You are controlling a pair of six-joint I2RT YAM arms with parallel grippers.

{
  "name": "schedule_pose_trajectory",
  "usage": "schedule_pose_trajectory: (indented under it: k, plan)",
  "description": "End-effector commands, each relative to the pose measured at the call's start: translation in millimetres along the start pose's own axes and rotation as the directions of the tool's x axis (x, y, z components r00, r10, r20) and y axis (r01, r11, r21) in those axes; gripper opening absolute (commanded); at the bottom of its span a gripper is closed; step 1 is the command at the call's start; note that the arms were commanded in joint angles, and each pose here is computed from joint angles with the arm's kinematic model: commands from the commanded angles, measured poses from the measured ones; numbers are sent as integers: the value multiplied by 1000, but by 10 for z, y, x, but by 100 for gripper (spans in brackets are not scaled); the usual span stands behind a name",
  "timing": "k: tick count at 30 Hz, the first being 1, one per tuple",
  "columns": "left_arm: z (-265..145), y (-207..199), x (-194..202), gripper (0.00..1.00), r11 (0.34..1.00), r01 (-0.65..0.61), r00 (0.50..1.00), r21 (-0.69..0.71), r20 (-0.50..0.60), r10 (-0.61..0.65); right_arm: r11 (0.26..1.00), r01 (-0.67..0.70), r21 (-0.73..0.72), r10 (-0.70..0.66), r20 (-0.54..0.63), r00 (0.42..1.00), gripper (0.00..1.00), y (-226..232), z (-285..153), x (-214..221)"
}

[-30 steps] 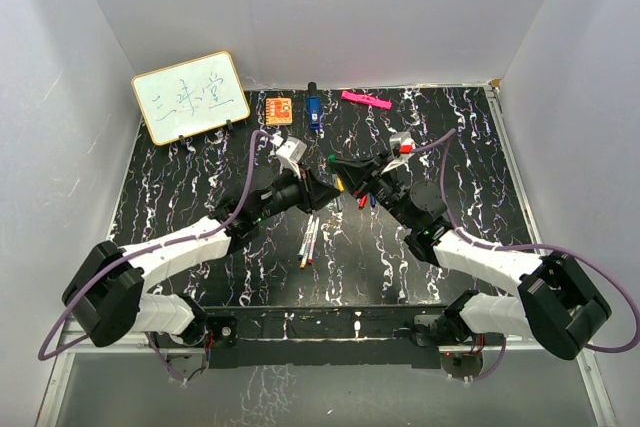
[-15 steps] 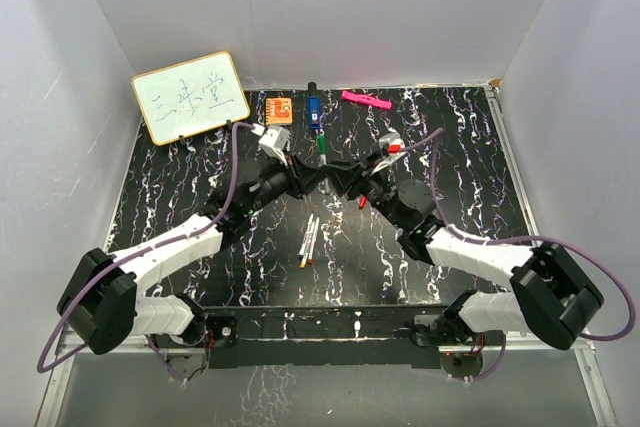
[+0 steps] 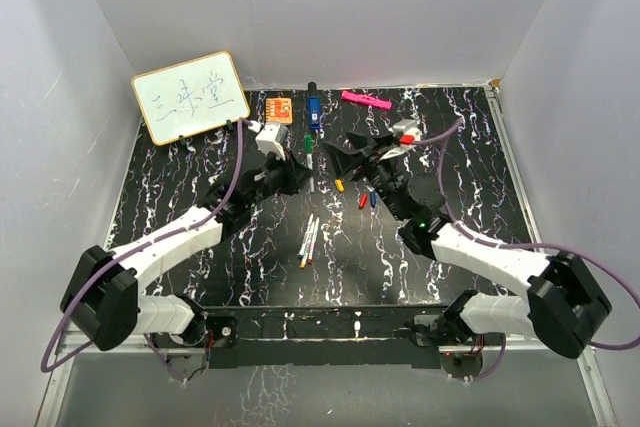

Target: Insert the pens into the pen caps

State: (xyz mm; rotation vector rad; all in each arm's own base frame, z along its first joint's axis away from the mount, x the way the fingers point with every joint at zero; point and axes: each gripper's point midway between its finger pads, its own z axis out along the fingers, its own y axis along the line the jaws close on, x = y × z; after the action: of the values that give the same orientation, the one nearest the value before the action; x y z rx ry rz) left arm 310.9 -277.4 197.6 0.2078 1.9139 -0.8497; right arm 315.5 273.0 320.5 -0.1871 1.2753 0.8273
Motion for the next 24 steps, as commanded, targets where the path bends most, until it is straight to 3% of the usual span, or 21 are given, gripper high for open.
schedule_pose_trajectory:
  k: [1,4,7,12,17,24]
  plan:
    - [-22,596,-173,0,971,-53,998,-233,-42,44,988,17,153,-39,142,989,62,-195,-73,-546]
    - [-13,1011,-185,0,943,-48,996,-328,-92,19,958,22,284,-58,117,991,57,-432,-164,-522]
    - [8,1332,-140,0,901,-126,977,-416,-209,40,916,45,398,-83,78,993,56,-645,-243,-471]
    - [112,1725,-58,0,869,-174,931,-463,-366,-9,837,56,544,-82,24,996,56,-929,-361,-375]
    - [216,1958,269,0,876,-177,867,-448,-493,-77,824,69,562,-70,-19,997,56,-996,-385,-239]
    - [270,2021,459,0,881,-151,853,-448,-510,-113,832,67,550,-46,-52,998,56,-998,-348,-71]
